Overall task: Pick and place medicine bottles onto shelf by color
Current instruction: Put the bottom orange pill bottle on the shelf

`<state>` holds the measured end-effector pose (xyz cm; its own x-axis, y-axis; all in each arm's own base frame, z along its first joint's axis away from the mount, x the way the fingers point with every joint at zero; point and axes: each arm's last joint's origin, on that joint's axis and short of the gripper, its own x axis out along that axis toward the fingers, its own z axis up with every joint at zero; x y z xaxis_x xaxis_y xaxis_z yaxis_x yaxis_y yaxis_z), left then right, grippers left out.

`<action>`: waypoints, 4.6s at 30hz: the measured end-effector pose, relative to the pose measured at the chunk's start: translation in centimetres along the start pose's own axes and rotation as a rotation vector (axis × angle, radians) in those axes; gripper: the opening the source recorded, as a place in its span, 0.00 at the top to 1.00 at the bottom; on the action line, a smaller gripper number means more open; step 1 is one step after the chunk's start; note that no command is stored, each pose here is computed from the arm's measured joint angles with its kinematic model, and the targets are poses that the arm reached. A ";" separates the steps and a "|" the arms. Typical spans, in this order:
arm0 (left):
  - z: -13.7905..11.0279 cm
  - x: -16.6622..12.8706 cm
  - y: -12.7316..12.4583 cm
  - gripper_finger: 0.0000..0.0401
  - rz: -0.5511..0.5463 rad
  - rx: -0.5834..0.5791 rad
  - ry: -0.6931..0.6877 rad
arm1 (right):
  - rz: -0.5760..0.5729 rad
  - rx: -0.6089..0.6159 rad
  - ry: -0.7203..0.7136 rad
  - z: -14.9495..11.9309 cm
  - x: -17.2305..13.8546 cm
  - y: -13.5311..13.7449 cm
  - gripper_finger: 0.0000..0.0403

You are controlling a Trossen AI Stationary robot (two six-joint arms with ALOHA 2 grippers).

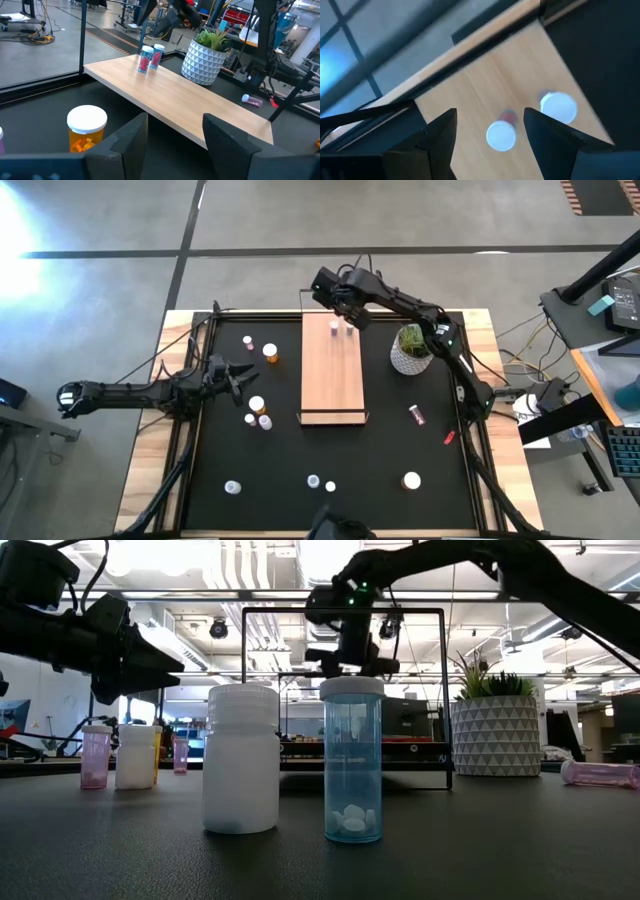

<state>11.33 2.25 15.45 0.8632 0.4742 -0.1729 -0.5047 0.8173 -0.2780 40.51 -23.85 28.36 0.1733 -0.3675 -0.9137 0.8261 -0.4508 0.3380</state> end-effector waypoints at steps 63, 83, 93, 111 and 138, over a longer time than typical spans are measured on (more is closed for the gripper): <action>0.0 0.0 0.0 0.57 0.000 0.000 0.000 | -0.137 -0.458 0.295 -20.6 -16.6 -36.7 0.52; 0.0 0.0 0.0 0.57 0.000 0.000 -0.001 | -0.180 -0.713 0.481 -26.8 -12.9 -37.4 0.15; 0.0 0.0 0.0 0.57 0.001 0.000 -0.001 | -0.201 -0.842 0.485 -28.1 -11.7 -38.3 0.10; 0.0 0.0 0.0 0.57 0.000 0.000 0.000 | -0.187 -0.863 0.489 -28.5 -11.4 -38.3 0.41; 0.0 0.0 0.0 0.57 0.000 0.000 0.000 | -0.079 -0.728 0.307 -19.4 -15.4 -34.4 0.50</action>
<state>11.33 2.25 15.45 0.8633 0.4743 -0.1726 -0.5046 0.8174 -0.2779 19.83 13.08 26.40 0.1521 -0.0677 -0.9860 0.9667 0.2179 0.1342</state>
